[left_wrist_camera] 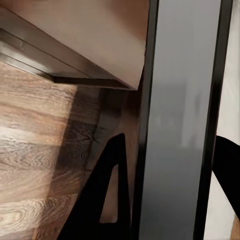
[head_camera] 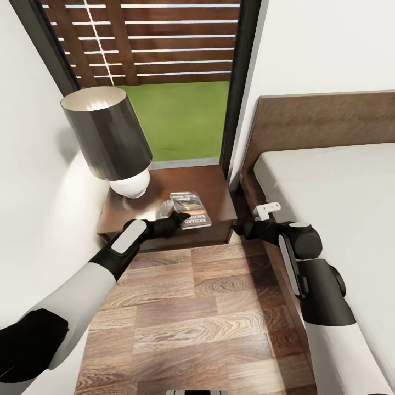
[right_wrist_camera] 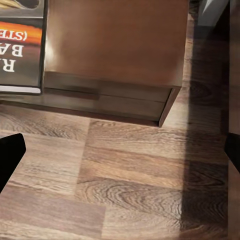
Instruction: In the bedroom, move the book from the bed onto either nightstand, and place the two sandals side by side next to the bed.
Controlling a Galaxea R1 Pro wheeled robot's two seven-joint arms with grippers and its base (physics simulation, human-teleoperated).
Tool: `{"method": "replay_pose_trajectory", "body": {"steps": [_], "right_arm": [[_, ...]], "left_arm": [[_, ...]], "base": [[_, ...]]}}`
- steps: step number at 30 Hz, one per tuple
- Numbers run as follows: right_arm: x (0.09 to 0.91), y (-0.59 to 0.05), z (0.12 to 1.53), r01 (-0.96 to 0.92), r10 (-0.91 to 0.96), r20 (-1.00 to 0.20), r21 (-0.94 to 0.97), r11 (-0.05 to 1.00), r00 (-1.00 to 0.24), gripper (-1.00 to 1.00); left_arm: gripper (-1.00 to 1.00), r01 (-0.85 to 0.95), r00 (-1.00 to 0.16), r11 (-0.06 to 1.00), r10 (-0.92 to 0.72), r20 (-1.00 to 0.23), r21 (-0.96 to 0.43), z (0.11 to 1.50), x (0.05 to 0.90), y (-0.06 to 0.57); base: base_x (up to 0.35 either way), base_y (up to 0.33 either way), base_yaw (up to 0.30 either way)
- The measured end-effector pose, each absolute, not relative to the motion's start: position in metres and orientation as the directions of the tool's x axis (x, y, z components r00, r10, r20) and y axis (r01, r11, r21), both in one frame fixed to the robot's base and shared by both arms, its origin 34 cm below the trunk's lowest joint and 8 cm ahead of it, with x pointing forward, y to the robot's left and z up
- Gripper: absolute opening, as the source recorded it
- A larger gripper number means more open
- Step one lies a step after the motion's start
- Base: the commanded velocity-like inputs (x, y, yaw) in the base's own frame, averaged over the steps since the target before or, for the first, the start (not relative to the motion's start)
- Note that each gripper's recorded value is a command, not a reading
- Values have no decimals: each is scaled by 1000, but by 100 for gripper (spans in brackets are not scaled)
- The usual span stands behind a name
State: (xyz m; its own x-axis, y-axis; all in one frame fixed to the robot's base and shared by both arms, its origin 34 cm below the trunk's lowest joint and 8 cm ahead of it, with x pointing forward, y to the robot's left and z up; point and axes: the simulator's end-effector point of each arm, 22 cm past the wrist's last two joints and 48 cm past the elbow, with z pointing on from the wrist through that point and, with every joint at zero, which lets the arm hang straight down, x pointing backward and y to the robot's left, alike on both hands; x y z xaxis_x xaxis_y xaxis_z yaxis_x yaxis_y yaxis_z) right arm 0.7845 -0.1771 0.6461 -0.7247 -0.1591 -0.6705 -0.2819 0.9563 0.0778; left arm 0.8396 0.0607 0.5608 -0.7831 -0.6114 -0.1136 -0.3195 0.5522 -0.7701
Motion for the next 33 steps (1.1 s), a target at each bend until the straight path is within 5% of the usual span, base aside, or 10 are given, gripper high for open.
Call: {"method": "replay_pose_trajectory", "body": {"steps": [33], "right_arm": [[785,-175,648,-285,-159,-673,80,955,-722,100]], "left_arm": [[-100,-375,-703,532,-697,-141,-759,550,852,82]], "base": [[0,0,0]]}}
